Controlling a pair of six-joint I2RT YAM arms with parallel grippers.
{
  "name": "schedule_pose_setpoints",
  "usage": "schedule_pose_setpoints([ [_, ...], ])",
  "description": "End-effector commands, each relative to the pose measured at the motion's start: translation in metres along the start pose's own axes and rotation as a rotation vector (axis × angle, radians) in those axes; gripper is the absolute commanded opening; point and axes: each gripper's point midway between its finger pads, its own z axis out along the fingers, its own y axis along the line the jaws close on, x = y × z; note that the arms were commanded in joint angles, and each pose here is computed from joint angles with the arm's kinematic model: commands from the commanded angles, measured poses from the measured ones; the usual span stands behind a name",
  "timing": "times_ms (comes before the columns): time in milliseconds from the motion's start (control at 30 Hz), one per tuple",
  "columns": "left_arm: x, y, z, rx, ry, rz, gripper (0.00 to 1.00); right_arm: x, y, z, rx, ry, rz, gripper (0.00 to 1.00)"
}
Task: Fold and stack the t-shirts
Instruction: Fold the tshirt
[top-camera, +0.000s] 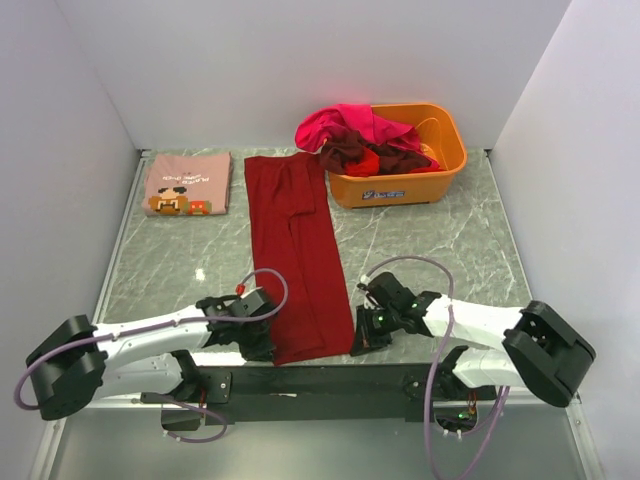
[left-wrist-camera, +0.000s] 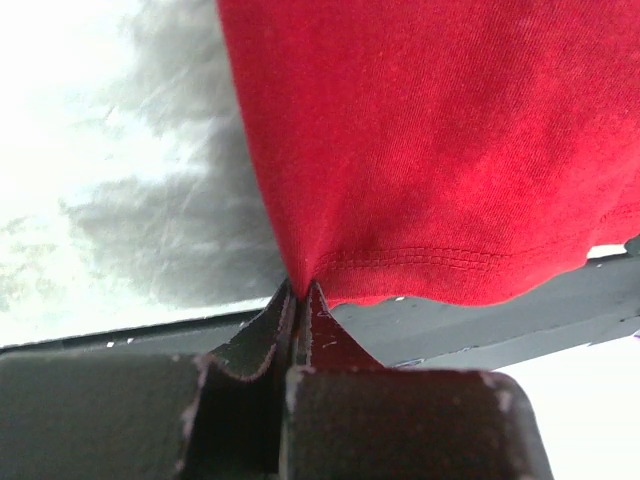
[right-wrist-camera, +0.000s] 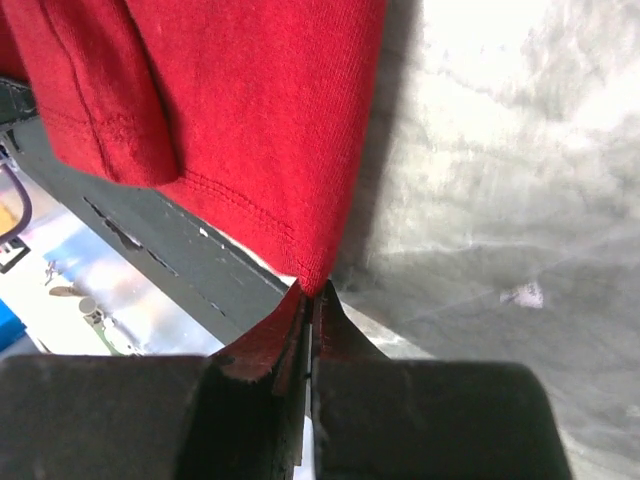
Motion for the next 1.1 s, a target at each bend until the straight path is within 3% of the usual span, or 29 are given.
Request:
schedule_pose_setpoints([
  [0, 0.015, 0.027, -0.001, -0.073, 0.023, -0.036, 0.01, 0.008, -0.004, -0.004, 0.002, -0.023, 0.003, 0.00],
  [333, 0.021, 0.024, -0.019, 0.017, 0.005, -0.062, 0.01, 0.005, 0.021, -0.020, -0.127, -0.119, -0.020, 0.00],
  [467, 0.019, 0.029, -0.023, -0.029, -0.002, -0.062, 0.01, -0.002, 0.025, -0.023, -0.115, -0.140, -0.047, 0.00],
  [600, 0.006, 0.003, -0.042, 0.045, -0.060, -0.063, 0.01, -0.020, 0.038, -0.034, -0.103, -0.195, -0.112, 0.00],
  [800, -0.042, -0.026, -0.060, 0.084, -0.266, -0.113, 0.01, -0.075, 0.065, -0.055, -0.052, -0.377, -0.209, 0.00],
  [1067, -0.140, -0.042, -0.101, 0.059, -0.595, -0.254, 0.01, -0.162, 0.092, -0.086, 0.022, -0.627, -0.250, 0.00],
])
